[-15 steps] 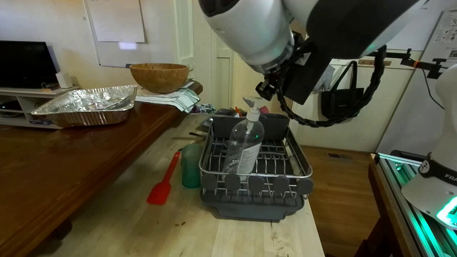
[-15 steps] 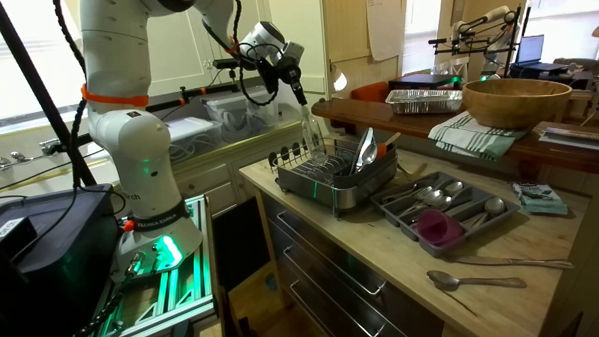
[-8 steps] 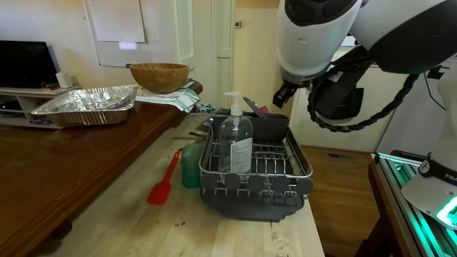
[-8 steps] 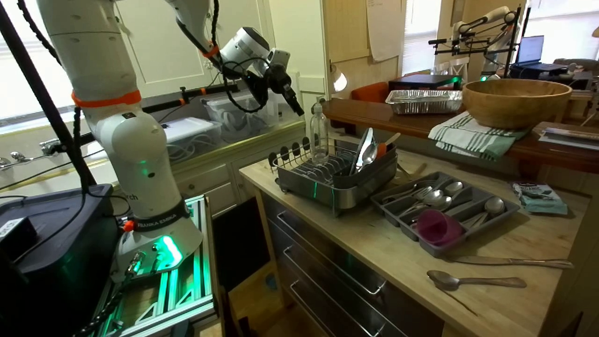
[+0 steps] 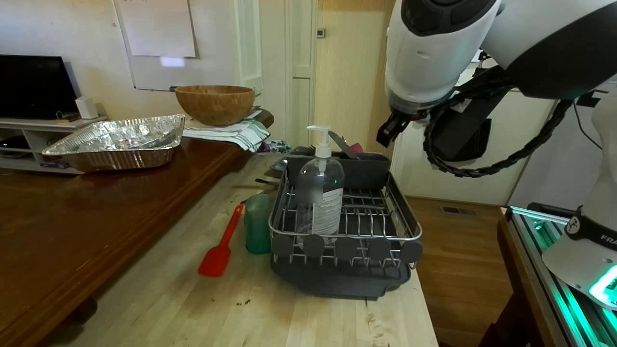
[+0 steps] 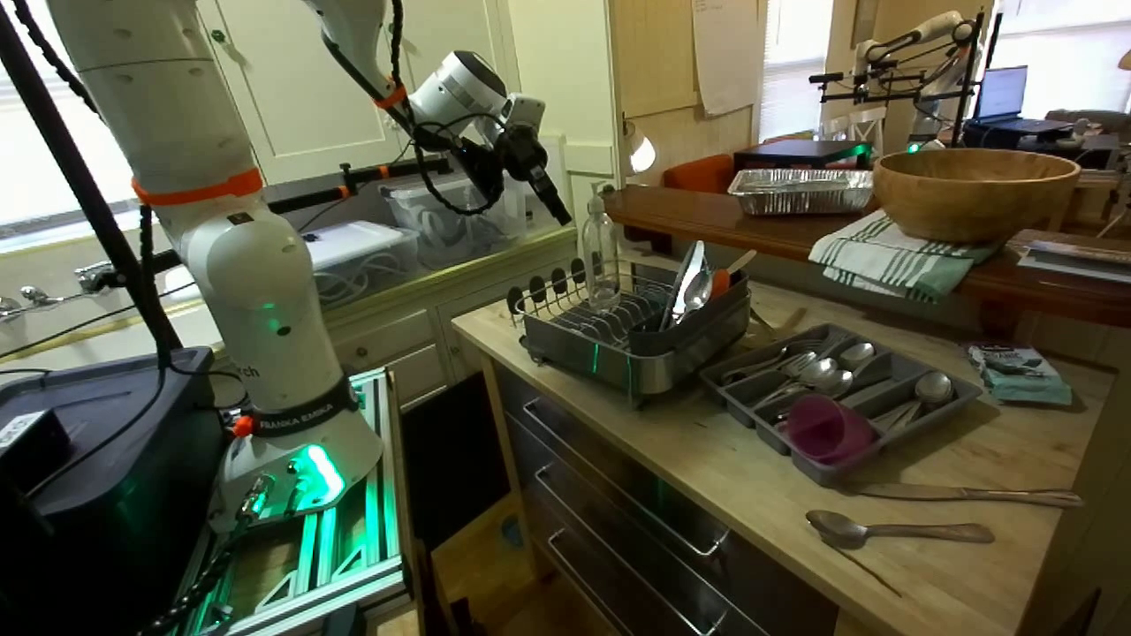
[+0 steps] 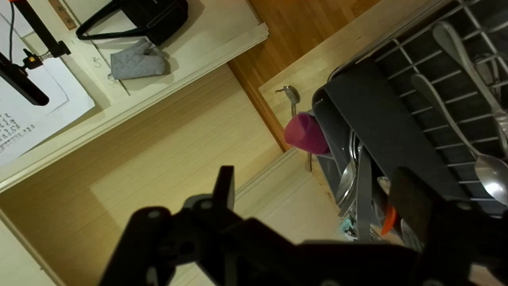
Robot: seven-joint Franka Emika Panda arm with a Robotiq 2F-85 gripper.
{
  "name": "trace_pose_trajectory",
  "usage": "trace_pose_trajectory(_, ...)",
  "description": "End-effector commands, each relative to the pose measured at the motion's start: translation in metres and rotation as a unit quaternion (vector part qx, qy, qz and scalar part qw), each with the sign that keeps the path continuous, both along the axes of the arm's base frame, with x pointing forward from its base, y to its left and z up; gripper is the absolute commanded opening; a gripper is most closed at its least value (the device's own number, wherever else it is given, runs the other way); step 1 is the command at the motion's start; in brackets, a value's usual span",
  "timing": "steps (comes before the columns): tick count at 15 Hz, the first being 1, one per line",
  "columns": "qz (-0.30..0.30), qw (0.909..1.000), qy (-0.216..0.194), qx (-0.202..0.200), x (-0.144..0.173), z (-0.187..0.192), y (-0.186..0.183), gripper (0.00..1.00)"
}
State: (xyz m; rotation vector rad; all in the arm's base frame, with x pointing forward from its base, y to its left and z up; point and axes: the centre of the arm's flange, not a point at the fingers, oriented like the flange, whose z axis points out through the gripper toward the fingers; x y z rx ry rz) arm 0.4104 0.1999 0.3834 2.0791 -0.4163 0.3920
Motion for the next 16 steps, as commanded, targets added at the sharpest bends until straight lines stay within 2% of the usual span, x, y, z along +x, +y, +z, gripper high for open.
trace_pose_trajectory(1, 0.025, 0.9981, 0.006, 0.057, 0.001, 0.012, -0.017, 1.00)
trace_pose_trajectory(5, 0.060, 0.9862, 0.000, 0.155, -0.006, 0.033, -0.067, 1.00)
trace_pose_trajectory(8, 0.067, 0.9705, -0.007, 0.231, -0.023, 0.041, -0.099, 1.00)
trace_pose_trajectory(10, 0.062, 0.9617, -0.002, 0.267, -0.038, 0.039, -0.114, 1.00)
trace_pose_trajectory(12, 0.060, 0.9568, 0.007, 0.285, -0.056, 0.032, -0.126, 1.00)
trace_pose_trajectory(14, 0.058, 0.9574, 0.003, 0.283, -0.075, 0.023, -0.145, 1.00)
trace_pose_trajectory(16, -0.030, 0.9579, -0.016, 0.285, -0.083, 0.015, -0.163, 1.00)
